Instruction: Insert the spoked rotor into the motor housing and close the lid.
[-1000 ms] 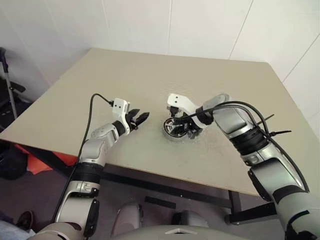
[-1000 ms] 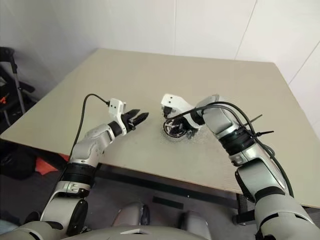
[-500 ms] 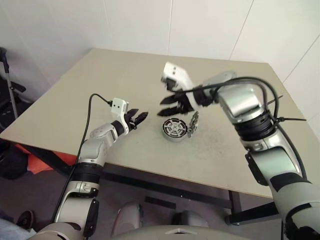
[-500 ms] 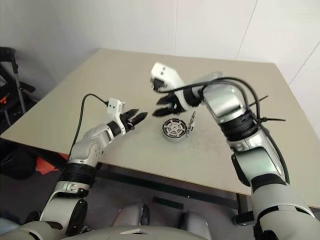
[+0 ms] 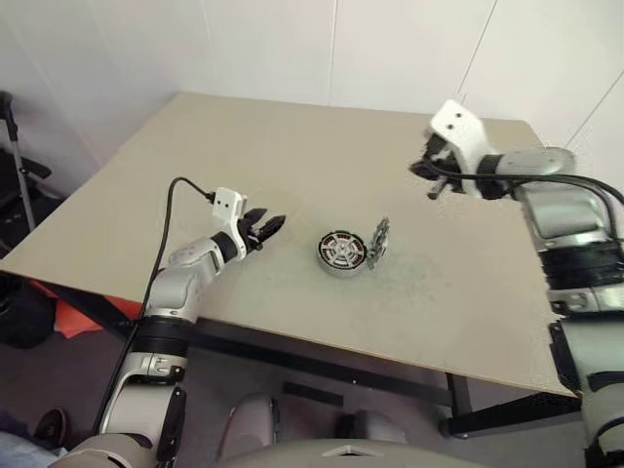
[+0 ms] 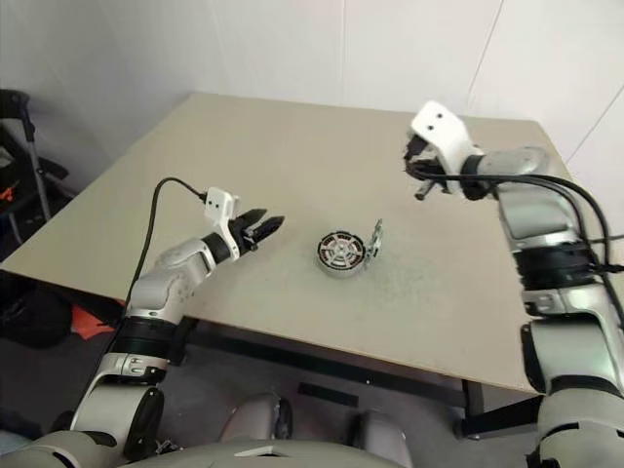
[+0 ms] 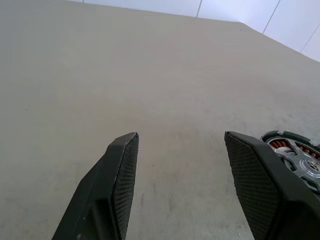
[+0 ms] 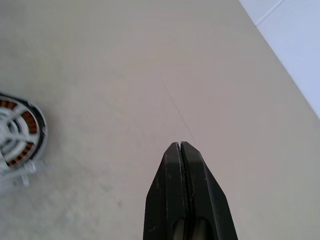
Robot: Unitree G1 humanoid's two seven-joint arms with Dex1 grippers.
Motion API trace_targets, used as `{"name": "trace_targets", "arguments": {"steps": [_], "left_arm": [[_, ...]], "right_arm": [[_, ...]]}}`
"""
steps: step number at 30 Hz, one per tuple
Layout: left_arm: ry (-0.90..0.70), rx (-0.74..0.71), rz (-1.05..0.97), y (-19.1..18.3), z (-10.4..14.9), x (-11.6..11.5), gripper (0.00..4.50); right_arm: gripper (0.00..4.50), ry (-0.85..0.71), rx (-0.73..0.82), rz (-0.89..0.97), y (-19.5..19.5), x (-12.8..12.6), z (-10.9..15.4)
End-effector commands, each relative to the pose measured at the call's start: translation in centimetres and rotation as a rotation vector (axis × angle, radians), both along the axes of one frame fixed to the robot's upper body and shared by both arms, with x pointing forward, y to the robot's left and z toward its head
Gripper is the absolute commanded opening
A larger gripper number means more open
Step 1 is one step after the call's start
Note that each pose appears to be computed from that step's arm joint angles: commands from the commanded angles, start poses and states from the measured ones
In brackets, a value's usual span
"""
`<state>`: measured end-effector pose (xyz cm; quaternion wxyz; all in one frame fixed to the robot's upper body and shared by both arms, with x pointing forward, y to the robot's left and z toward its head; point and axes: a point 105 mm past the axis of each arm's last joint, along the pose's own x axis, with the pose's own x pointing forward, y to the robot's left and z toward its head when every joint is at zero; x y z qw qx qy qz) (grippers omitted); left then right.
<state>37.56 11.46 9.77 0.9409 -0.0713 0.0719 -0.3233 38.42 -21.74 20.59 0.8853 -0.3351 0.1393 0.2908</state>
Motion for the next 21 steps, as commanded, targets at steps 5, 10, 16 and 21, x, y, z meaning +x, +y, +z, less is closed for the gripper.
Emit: {"name": "trace_targets", "arguments": {"steps": [5, 10, 16, 21], "left_arm": [[-0.063, -0.009, -0.044, -1.0, 2.1, 0.5, 2.91], [-0.061, -0.006, -0.051, -1.1, 2.0, 0.5, 2.91], [-0.069, 0.005, -0.039, -0.6, 2.3, 0.6, 2.91], [-0.080, 0.023, -0.015, 0.2, 2.6, 0.8, 2.91]], "right_arm": [[0.04, 0.135, -0.177, -0.003, -3.2, -3.5, -5.4], [0.04, 0.191, -0.132, 0.059, -1.6, -5.1, -7.4], [0.04, 0.224, -0.035, 0.232, 2.5, -7.3, -6.5], [0.04, 0.246, 0.045, 0.353, 6.0, -9.0, -5.6]]}}
